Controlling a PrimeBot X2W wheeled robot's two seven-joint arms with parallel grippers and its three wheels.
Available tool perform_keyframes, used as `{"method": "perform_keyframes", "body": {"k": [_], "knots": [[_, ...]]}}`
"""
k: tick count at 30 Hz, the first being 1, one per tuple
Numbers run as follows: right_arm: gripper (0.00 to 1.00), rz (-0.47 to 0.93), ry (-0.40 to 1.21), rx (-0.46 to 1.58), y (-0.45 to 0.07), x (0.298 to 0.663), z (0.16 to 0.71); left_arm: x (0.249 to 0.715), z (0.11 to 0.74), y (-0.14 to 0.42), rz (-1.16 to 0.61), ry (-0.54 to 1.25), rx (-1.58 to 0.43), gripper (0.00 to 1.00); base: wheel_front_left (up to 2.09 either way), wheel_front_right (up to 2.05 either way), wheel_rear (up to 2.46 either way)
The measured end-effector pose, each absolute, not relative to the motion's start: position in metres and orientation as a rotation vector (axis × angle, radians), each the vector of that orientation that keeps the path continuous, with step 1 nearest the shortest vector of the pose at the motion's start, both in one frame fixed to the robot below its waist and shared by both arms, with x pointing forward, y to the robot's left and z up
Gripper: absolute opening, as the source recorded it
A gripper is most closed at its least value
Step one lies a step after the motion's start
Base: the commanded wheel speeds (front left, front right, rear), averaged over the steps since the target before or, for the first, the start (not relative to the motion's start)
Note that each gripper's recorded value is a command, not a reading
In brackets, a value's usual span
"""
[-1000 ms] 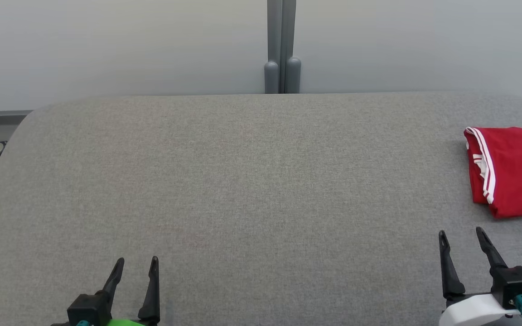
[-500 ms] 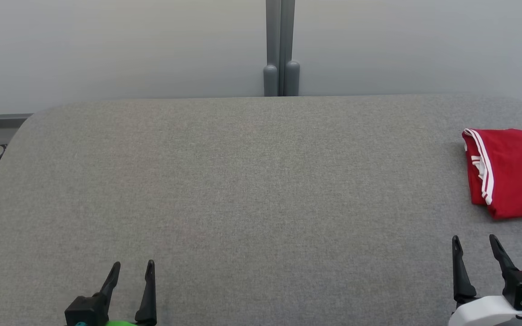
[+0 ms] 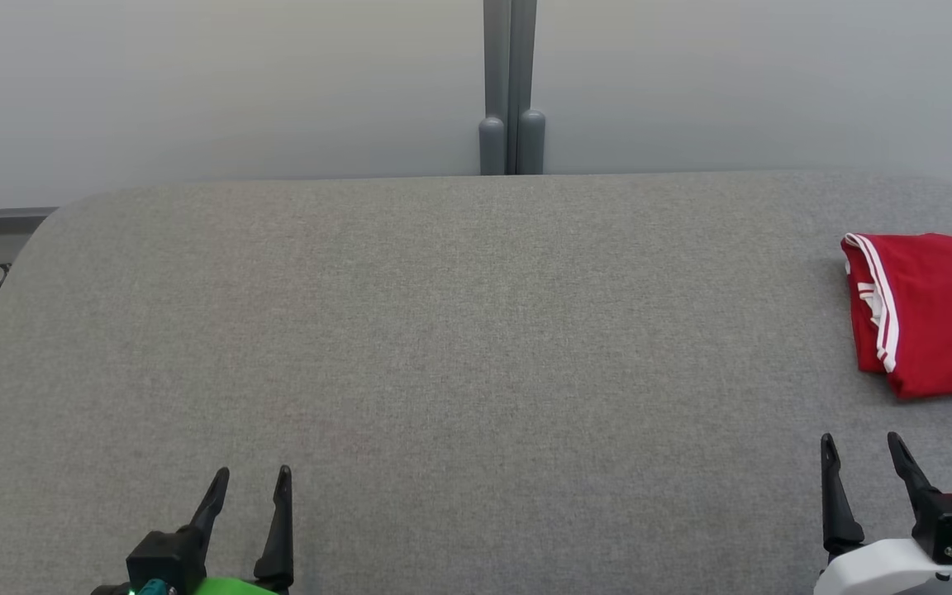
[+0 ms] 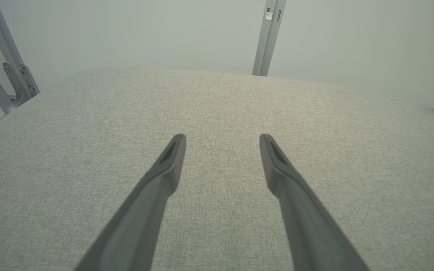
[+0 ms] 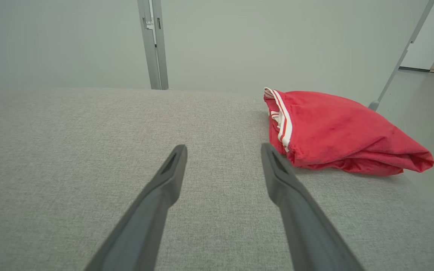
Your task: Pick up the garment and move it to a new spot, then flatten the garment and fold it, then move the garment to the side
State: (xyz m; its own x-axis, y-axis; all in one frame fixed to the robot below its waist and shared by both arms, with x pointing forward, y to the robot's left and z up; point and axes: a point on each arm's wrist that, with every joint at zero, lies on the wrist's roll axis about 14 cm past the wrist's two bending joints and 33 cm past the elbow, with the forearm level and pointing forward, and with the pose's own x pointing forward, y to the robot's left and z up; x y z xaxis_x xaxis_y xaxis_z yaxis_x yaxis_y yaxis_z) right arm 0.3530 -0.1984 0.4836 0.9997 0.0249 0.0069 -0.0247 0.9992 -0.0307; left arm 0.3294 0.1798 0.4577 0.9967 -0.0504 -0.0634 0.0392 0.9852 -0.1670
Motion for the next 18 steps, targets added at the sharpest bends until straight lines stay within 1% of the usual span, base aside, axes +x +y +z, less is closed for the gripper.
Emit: {"method": "perform_keyframes", "body": {"k": [17,18], "knots": [[1.0,0.014,0.025,-0.02,-0.2,0.348,0.473,0.325,0.447,0.176,-0.055,0.105,-0.166,1.0,0.0,0.0,0.0],[0.0,0.014,0.026,-0.02,-0.2,0.348,0.473,0.325,0.446,0.176,-0.055,0.107,-0.166,0.0,0.0,0.0,0.0]]}}
